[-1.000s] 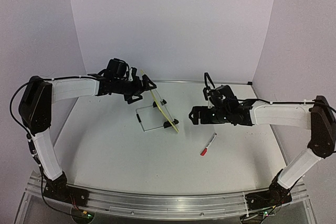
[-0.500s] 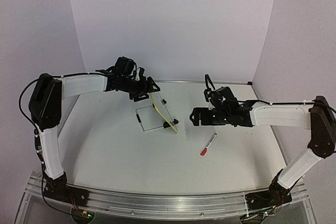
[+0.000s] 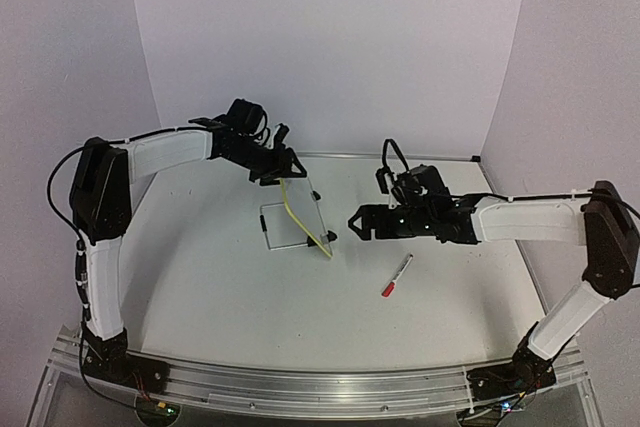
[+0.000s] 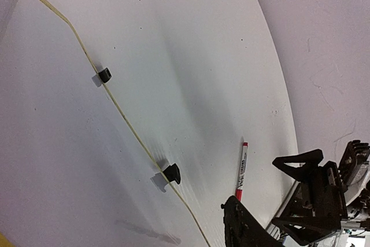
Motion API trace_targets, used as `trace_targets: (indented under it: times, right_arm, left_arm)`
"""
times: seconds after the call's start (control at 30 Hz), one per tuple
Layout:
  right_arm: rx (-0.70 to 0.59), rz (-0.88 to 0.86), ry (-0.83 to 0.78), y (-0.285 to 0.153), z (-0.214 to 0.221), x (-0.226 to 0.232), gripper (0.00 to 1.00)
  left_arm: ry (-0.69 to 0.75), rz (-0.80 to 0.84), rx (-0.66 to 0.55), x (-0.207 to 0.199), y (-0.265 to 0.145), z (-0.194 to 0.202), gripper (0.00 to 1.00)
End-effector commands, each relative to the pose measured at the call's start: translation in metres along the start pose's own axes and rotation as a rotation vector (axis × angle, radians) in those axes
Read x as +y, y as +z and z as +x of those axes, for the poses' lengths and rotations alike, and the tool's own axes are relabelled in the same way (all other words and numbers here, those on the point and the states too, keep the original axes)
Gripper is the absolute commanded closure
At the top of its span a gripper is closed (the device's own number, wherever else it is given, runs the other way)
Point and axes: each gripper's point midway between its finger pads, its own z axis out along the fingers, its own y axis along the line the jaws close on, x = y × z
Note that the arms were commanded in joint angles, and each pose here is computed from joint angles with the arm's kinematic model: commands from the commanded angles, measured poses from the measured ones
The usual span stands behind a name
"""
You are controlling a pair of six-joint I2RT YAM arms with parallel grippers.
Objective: Write a sentence on the whiteboard
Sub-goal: Move the whiteboard stand to the center of the board.
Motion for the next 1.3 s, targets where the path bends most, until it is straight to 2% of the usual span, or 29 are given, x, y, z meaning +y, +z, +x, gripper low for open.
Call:
trace_targets:
  times: [0.0,0.13,0.3,0.37,0.5,0.57,0.8,1.03,1.27]
  right_arm:
    - [-0.007,-0.235,-0.112,0.014,0.004,0.043,0.09]
    - [0.019,-0.286,-0.190,0.028,0.011,0.051,0.18]
    - [0.064,-0.353,-0.203,0.041,0.014,0.050,0.25]
    - [0.083,-0.375,-0.206,0.046,0.017,0.048,0.27]
    - [0.120,-0.395,-0.264,0.058,0.023,0.049,0.28]
    - [0.132,-0.390,-0.295,0.066,0.023,0.047,0.27]
    - [0.154,-0.426,-0.313,0.091,0.017,0.033,0.28]
    - [0.227,-0.504,-0.343,0.115,0.022,0.035,0.35]
    - [0.284,-0.566,-0.337,0.125,0.028,0.043,0.42]
  left_arm:
    - [0.160,0.023,0.128,-0.007,-0.004,0.018,0.48]
    - [0.218,0.040,0.205,-0.009,-0.011,0.030,0.49]
    - [0.251,0.105,0.224,-0.016,-0.021,0.033,0.46]
    - [0.252,0.101,0.212,-0.015,-0.027,0.030,0.38]
    - [0.258,0.114,0.118,-0.023,-0.050,0.014,0.07]
    - [0.269,0.122,0.072,-0.030,-0.063,0.007,0.01]
    - [0.287,0.099,-0.113,-0.048,-0.123,-0.021,0.00]
    - [0.212,0.045,-0.321,-0.033,-0.196,-0.038,0.00]
    - [0.171,-0.025,-0.378,-0.019,-0.234,-0.030,0.00]
